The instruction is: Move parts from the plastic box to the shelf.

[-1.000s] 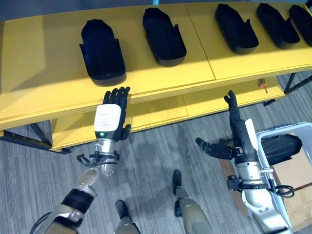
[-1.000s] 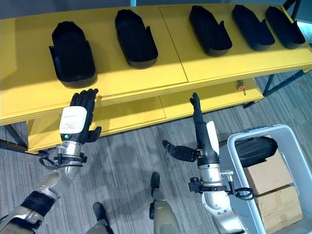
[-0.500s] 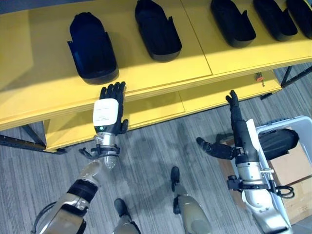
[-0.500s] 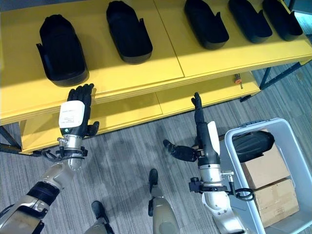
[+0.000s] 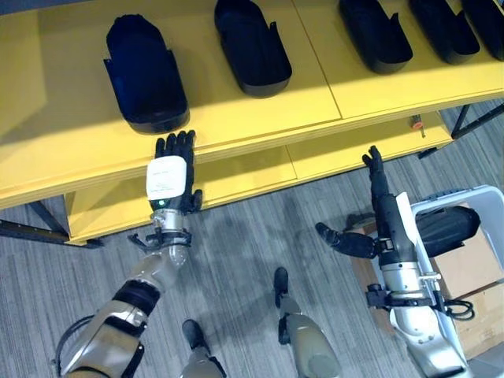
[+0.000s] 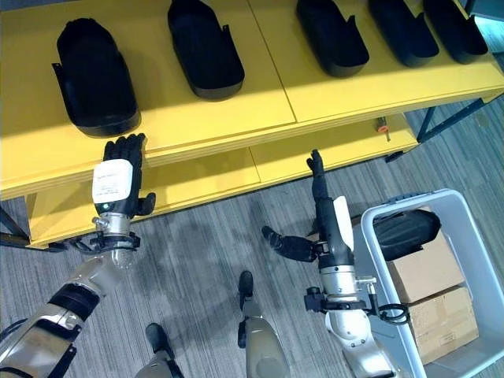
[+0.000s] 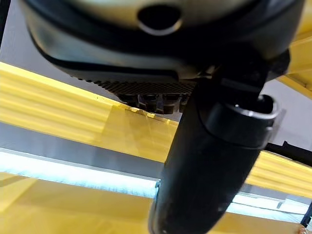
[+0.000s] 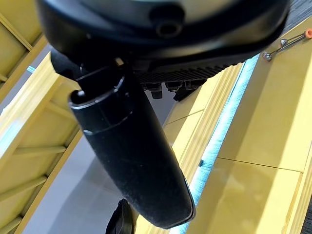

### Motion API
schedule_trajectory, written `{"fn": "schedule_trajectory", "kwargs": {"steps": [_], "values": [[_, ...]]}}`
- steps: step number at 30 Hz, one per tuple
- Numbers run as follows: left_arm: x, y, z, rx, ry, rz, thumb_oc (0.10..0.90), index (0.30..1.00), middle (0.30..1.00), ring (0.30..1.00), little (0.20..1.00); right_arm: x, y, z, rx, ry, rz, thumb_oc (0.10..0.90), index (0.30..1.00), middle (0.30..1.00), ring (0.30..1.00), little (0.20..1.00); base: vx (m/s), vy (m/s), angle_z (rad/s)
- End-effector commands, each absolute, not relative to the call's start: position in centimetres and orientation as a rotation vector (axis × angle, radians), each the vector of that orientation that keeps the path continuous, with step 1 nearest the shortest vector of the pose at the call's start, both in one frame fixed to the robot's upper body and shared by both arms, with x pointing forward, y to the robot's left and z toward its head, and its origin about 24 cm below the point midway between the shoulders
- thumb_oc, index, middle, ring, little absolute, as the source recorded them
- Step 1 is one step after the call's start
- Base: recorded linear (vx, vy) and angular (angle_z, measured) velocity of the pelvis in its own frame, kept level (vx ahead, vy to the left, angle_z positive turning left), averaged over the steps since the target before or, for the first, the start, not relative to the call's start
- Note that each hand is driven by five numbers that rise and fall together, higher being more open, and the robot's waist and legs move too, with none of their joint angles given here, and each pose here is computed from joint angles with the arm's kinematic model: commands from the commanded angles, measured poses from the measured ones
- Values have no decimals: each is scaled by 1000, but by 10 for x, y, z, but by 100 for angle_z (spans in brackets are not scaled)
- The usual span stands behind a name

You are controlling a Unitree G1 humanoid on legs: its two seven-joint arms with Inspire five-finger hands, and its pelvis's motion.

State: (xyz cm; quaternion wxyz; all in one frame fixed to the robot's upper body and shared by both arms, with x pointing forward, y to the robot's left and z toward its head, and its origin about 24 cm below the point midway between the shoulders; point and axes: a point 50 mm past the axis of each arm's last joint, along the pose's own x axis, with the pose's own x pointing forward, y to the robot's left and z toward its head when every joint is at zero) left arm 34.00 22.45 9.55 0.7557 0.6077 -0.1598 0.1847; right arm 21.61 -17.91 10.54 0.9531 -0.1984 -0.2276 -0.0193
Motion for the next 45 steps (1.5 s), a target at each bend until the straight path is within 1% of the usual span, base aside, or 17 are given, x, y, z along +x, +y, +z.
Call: {"fn": "schedule_trajectory", "kwargs": {"steps": [1,16,45], "values": [[359,225,142,1287,-478,525,900,1000,1000,1000,1000,204,-171,162,-357,-798,-29,900,1000,1000,1000,1000,0,0,0],[366,247,132,1253,-326,585,900,1000,1000,1000,1000,201,-171,161,-351,-795,-6,900,1000,1000,1000,1000,0,0,0],[373,258,141,1270,-273,599,900,1000,1000,1000,1000,198,-173,164,-368,-808,13,900,1000,1000,1000,1000,0,0,0]]}}
